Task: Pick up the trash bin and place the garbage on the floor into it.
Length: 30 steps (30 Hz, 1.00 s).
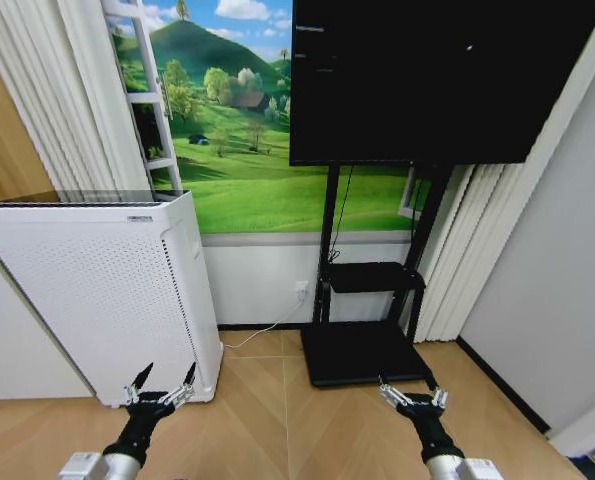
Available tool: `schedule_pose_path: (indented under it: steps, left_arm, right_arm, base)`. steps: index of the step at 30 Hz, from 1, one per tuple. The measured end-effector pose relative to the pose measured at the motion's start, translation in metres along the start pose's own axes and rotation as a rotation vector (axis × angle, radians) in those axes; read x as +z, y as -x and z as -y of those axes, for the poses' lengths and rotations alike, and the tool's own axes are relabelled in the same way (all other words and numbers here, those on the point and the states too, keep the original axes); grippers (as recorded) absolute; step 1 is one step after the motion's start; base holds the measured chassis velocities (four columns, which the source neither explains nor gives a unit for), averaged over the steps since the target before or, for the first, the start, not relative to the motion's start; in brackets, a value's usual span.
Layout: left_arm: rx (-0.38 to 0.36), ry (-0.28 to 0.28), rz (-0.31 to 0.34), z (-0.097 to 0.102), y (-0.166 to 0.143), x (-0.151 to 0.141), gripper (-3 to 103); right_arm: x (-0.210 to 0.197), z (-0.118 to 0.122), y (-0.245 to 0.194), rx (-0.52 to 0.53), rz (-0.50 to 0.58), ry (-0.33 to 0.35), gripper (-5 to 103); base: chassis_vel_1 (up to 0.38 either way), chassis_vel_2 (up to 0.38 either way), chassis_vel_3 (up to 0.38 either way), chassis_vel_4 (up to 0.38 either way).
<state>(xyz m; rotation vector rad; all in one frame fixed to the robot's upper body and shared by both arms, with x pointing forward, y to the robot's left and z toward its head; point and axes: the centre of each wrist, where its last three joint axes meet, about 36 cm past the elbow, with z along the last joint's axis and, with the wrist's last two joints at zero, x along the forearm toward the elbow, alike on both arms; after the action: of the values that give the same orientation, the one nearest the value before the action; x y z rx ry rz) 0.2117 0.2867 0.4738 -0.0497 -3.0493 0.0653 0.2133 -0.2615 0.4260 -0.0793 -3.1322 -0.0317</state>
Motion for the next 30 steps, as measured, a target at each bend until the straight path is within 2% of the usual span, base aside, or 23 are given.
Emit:
schedule_pose_path:
  steps: [30]
  left_arm:
    - [0.000, 0.000, 0.000, 0.0000, 0.0000, 0.0000, 100]
  right_arm:
    - [0.0000, 0.0000, 0.0000, 0.000, 0.000, 0.000, 100]
  base:
    - [0.000, 0.000, 0.000, 0.000]
